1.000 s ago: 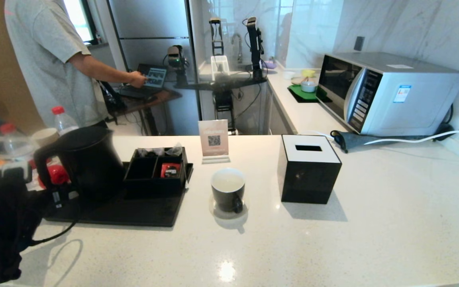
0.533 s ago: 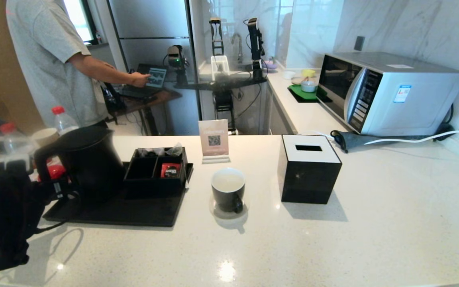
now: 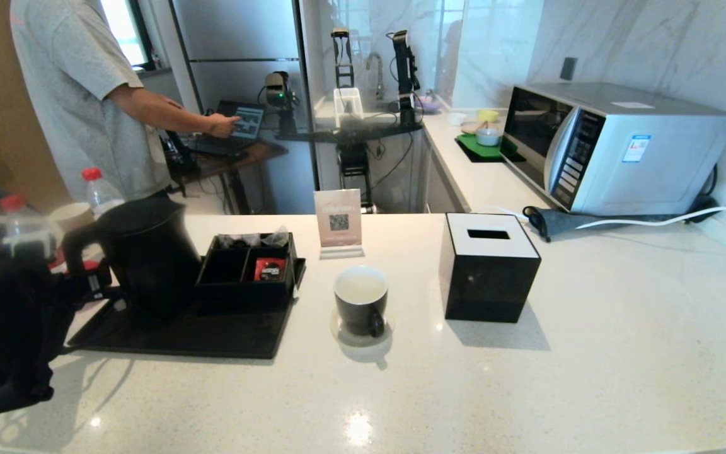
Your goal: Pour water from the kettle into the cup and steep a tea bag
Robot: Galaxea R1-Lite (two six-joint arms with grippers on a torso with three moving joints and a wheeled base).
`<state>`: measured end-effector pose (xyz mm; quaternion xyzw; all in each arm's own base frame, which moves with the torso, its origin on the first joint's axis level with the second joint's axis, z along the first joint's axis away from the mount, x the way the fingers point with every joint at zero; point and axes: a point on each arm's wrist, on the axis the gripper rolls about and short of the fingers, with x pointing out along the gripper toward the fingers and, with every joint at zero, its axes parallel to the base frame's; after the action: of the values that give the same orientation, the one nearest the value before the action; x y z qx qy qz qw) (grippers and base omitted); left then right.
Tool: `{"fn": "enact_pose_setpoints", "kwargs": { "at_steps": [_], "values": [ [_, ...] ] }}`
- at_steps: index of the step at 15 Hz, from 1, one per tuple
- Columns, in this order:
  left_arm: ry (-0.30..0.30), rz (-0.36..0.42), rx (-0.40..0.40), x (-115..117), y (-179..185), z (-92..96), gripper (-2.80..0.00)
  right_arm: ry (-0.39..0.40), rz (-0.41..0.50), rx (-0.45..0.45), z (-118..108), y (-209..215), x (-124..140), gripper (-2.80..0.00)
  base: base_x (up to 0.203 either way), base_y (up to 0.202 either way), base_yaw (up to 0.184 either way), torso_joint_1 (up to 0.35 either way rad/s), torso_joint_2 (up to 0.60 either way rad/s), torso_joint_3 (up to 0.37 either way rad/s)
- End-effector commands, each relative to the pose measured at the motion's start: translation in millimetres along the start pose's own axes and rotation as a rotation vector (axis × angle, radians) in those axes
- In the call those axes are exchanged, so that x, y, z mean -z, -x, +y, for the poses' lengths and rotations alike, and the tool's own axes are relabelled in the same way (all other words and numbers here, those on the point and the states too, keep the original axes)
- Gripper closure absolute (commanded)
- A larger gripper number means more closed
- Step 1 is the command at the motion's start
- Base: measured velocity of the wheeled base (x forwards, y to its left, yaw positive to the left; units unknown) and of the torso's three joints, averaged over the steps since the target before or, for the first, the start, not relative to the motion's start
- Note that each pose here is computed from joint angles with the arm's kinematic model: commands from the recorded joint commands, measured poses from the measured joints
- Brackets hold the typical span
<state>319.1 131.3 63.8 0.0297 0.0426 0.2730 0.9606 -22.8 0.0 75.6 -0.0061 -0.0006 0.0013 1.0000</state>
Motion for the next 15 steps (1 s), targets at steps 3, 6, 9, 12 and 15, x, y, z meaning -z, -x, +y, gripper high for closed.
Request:
{"fn": "enact_pose_setpoints", "kwargs": {
  "at_steps": [3, 6, 9, 12, 15],
  "values": [
    [0.012, -0.062, -0.019, -8, -5, 4.5, -2.8, 0.0, 0.0, -0.001, 0, 0, 0, 0.0, 0.0, 0.0, 0.0, 0.0, 0.0, 0.0],
    [0.017, -0.092, -0.023, -11, -14, 4.4, -2.8, 0.0, 0.0, -0.001, 0, 0, 0, 0.0, 0.0, 0.0, 0.0, 0.0, 0.0, 0.0],
    [0.019, -0.098, -0.024, -10, -19, 3.5, -2.8, 0.0, 0.0, -0.001, 0, 0, 0, 0.0, 0.0, 0.0, 0.0, 0.0, 0.0, 0.0],
    [0.022, -0.114, -0.024, -11, -24, 2.8, -2.8, 0.0, 0.0, -0.001, 0, 0, 0, 0.0, 0.0, 0.0, 0.0, 0.0, 0.0, 0.0],
    [0.025, -0.129, -0.024, -12, -30, 1.4, -2.8, 0.0, 0.0, -0.001, 0, 0, 0, 0.0, 0.0, 0.0, 0.0, 0.0, 0.0, 0.0]
  ]
}}
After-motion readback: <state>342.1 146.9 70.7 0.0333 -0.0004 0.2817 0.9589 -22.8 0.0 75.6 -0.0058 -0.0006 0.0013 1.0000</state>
